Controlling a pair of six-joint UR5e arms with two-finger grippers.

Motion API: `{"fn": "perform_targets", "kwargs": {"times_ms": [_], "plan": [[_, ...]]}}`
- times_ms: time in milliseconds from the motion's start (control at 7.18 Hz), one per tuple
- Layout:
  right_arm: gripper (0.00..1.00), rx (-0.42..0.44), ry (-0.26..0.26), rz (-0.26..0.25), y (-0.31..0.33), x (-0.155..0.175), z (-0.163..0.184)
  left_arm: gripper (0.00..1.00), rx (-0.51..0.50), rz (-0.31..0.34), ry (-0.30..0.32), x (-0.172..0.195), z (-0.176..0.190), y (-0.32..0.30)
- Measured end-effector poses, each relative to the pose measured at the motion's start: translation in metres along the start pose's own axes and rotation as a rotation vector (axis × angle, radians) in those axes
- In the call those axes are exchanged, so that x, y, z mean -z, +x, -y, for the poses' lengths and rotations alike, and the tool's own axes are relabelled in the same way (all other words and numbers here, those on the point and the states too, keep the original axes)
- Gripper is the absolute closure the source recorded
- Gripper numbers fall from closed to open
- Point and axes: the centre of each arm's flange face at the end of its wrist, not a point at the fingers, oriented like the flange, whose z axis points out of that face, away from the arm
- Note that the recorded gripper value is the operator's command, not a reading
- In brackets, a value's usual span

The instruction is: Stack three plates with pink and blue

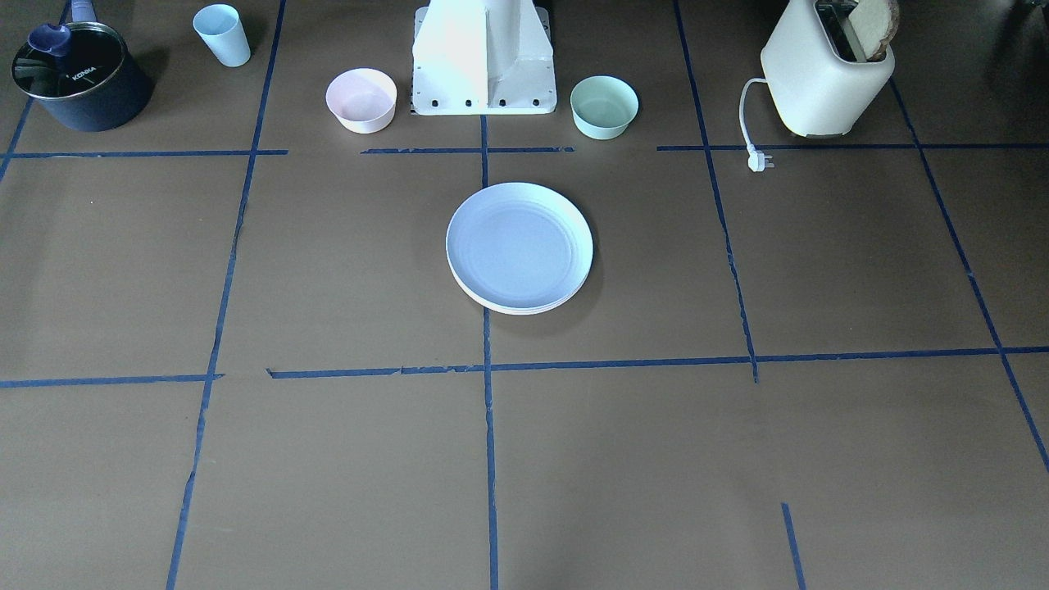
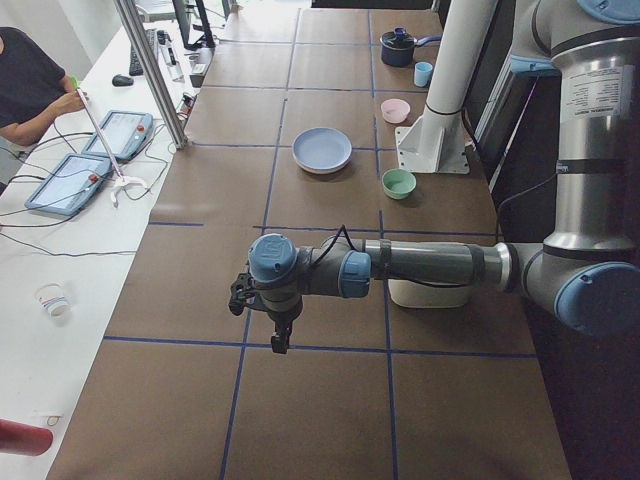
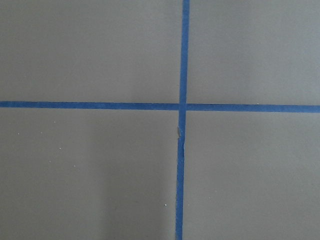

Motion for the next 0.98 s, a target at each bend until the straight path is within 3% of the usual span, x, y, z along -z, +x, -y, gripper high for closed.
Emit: {"fn": "perform_targets", "kwargs": {"times_ms": [975], "plan": [[0.0,-0.044,0.004,0.003,0.0143,0.0034,-0.0119,0.0,0.014,-0.001,-0.011,-0.0071,-0.0023,-0.0087]]}}
